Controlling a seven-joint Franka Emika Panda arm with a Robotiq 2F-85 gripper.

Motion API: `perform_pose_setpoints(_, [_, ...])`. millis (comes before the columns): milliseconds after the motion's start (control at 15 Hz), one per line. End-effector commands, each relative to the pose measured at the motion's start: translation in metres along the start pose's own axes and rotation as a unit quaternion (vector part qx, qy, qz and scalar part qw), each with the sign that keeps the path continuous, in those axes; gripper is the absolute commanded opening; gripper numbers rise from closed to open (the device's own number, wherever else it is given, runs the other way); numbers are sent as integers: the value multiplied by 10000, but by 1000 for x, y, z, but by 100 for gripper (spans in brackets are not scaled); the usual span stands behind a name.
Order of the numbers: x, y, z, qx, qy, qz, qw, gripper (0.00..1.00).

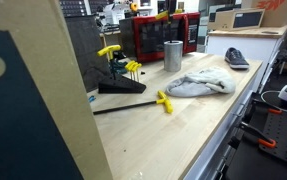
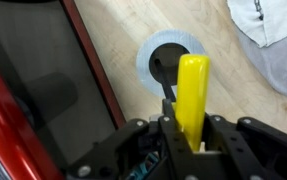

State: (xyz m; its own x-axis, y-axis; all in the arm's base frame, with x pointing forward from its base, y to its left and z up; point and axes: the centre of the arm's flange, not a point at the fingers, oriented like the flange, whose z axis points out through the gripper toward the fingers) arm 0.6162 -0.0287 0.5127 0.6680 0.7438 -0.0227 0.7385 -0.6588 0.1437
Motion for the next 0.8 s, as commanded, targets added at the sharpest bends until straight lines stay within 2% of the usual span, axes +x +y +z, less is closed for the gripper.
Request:
perform_pose_setpoints(0, [-4,-11,-23,53,521,-610,9968,5])
perform_pose_setpoints(333, [6,-20,-41,144,918,-1211,9883,5])
perform_pose_setpoints(733, [10,-33,-72,-87,1045,-1638,9809,5])
